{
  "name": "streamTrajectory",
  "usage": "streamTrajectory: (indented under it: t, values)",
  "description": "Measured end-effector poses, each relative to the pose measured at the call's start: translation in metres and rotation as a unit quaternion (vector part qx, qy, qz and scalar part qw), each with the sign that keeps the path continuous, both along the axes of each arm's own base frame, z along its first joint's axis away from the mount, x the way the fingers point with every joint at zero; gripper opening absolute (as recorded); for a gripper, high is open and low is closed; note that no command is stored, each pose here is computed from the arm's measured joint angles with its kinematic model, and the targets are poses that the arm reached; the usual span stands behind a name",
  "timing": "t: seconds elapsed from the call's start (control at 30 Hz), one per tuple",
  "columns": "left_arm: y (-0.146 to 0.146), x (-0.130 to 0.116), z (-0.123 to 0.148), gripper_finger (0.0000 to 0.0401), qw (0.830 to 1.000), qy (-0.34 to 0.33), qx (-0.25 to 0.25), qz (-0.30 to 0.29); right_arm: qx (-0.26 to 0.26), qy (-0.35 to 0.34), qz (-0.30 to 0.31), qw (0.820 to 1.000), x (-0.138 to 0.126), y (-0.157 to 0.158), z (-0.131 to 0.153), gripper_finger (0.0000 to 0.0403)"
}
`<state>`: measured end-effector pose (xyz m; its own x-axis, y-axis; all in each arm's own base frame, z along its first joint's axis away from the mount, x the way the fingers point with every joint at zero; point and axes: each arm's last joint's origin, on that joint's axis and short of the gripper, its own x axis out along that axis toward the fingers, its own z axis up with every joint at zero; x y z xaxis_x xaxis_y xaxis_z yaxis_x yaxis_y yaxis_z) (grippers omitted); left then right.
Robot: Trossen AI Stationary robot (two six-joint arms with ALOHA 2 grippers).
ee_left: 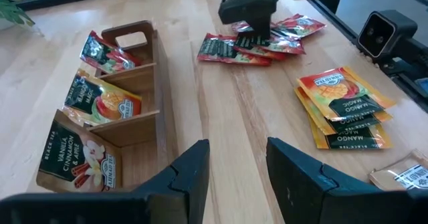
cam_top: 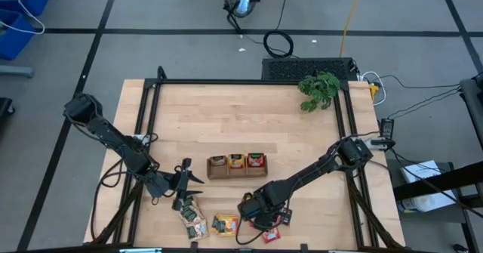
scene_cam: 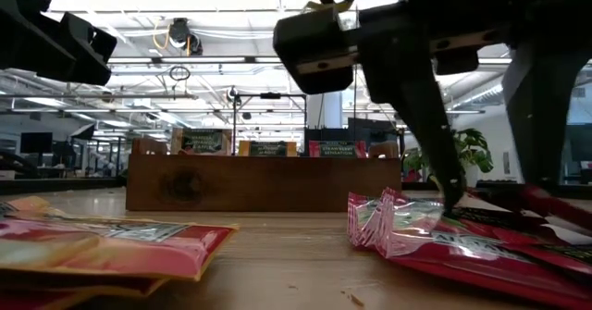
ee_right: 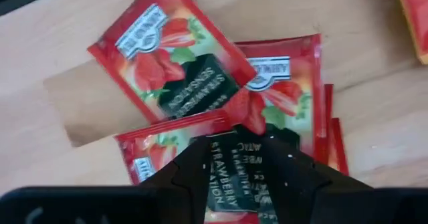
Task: Pick & Place Tea
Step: Put the red tea bag into the right section of the wooden organizer
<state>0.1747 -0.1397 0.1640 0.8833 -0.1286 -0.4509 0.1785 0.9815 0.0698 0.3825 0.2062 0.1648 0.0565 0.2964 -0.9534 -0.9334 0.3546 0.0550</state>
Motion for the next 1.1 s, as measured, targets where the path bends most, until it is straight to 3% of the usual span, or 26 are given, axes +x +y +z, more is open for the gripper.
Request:
streamTrajectory:
  t: [0.8, 0.93, 1.1]
  values:
    - [0.0, 0.0, 0.0, 0.0152, 1.0, 0.0, 0.001, 0.0, -0.059, 0.083, -0.054, 0.993, -0.014, -0.01, -0.001, 0.0118]
    - [0.0, 0.0, 0.0, 0.0152, 1.0, -0.001, 0.001, 0.0, -0.077, 0.075, -0.074, 0.991, -0.014, -0.014, 0.004, 0.0118]
    - [0.0, 0.0, 0.0, 0.0152, 1.0, -0.001, 0.001, 0.0, -0.062, 0.058, -0.095, 0.992, -0.008, -0.023, 0.013, 0.0118]
